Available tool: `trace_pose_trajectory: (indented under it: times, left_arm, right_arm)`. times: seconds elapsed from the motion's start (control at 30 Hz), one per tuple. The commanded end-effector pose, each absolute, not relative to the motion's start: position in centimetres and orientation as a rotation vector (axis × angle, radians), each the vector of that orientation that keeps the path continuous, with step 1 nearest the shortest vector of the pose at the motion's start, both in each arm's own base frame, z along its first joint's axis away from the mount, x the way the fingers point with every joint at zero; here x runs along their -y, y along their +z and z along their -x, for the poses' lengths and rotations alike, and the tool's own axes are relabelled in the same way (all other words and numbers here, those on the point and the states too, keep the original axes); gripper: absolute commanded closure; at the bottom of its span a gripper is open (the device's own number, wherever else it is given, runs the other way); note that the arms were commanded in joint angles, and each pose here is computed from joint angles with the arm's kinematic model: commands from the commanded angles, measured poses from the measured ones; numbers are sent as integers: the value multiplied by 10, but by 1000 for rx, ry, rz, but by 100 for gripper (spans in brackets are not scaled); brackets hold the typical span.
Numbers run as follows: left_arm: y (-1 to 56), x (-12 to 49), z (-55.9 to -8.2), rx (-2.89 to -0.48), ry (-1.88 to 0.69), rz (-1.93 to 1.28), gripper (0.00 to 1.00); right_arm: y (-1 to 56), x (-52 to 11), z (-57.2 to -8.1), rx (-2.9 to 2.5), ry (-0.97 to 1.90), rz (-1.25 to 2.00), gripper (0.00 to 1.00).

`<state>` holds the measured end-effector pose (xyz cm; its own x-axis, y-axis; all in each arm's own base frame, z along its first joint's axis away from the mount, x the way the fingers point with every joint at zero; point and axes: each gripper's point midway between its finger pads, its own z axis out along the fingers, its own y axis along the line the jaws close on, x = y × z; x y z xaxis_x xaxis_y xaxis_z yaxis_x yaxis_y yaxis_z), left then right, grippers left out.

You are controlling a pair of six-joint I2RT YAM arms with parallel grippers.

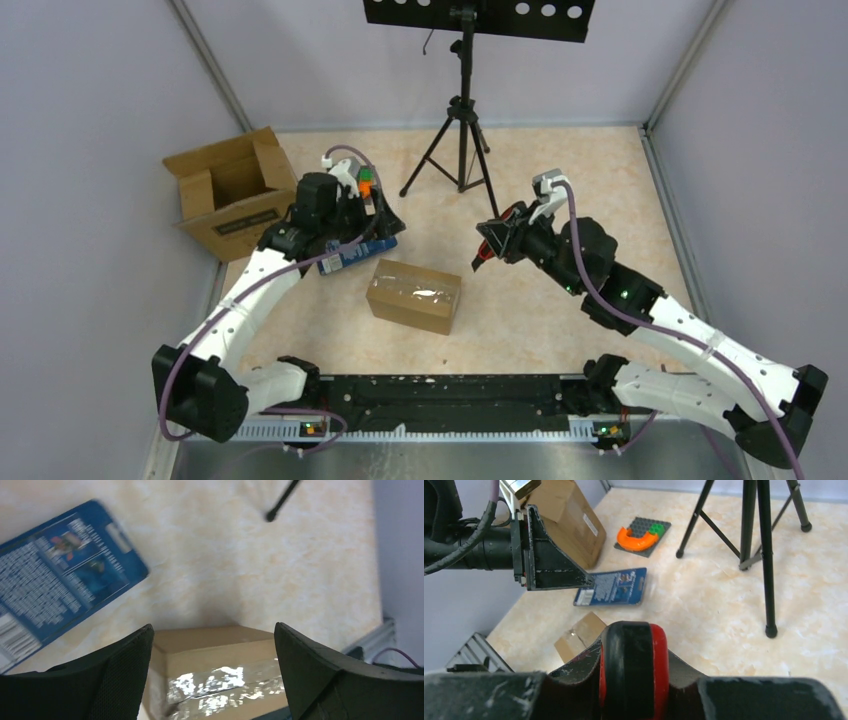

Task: Unpack the express box
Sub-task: Pick up the knife at the center of the board.

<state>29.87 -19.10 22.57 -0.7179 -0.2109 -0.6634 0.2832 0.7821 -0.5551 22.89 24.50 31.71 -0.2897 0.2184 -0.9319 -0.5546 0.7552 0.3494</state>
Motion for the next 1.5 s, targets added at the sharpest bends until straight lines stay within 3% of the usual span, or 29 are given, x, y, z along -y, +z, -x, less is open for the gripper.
trace_pose_trajectory:
  times: [0.0,0.23,0.53,0.87,1.03,1.27,1.47]
  left_arm:
    - [180,142,-297,-2327,-542,121,8]
    - [147,153,-280,-2436,-624,100,14]
    - [132,184,-265,-2488,-876,119,36]
    - [128,217,-247,-2471,-1033,301,49]
    - [128,222,-239,-2460,-1048,338,50]
    - [151,216,-246,-2461,-960,153,36]
    - [168,205,-231,-2473,-982,-75,33]
  right_arm:
    - [317,-237,-232,-1690,719,266,100]
    - [306,-238,-232,-1714,711,280,100]
    - [297,-243,-229,-1729,738,283,100]
    - [310,-258,-225,-1664,820,321,100]
    - [322,-274,-218,-1591,909,370,100]
    - [327,-305,-197,-1471,979,487,100]
    - [325,-322,-195,-1418,997,546,100]
